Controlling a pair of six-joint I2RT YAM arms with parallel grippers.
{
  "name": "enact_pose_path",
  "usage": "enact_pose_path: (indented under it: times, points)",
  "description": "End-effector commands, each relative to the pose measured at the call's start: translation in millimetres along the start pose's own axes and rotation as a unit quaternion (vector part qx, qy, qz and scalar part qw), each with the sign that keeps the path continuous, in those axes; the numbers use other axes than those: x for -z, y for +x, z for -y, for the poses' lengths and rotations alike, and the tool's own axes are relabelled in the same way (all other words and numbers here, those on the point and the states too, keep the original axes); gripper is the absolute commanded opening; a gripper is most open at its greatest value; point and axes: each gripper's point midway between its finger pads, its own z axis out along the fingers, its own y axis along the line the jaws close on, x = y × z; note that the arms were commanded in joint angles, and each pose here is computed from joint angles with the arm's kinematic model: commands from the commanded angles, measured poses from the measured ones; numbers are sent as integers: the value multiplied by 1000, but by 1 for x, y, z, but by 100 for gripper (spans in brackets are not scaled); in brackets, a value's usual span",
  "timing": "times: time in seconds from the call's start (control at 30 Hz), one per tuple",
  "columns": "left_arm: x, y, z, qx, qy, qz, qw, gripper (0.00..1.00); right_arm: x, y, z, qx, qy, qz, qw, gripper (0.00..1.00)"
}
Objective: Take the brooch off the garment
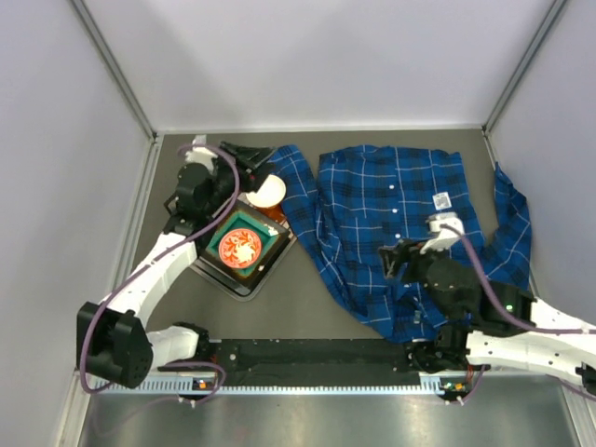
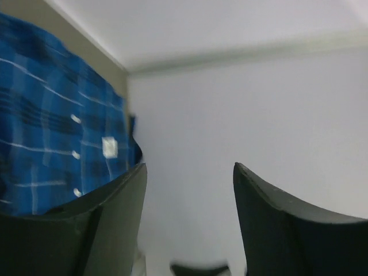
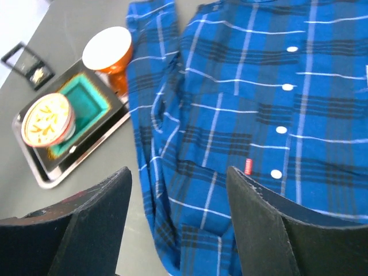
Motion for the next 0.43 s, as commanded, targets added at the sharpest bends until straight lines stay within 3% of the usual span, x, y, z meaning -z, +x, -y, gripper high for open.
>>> enact_pose_path:
  times: [0.0, 0.03, 0.1, 0.13, 0.17, 0.23, 0.4]
  points:
    - [58, 86, 80, -154, 188, -264, 933, 74, 40, -16, 57, -82, 107, -17, 991, 71]
    - [67, 91, 80, -167, 184, -283, 926, 78, 46, -21, 60, -84, 106, -22, 991, 99]
    - [81, 86, 98, -257, 186, -263, 911, 87, 62, -40, 66, -93, 100, -24, 990, 99]
    - [83, 80, 81, -261, 119, -257, 923, 89, 66, -45, 64, -95, 90, -27, 991, 99]
    - [93, 72, 102, -323, 138, -228, 908, 89, 70, -52, 62, -95, 80, -28, 992, 99]
    - [105, 63, 109, -367, 125, -199, 900, 94, 81, -72, 63, -97, 66, -20, 993, 99]
    - [138, 57, 139, -405, 163, -148, 887, 98, 96, -104, 74, -119, 62, 20, 991, 99]
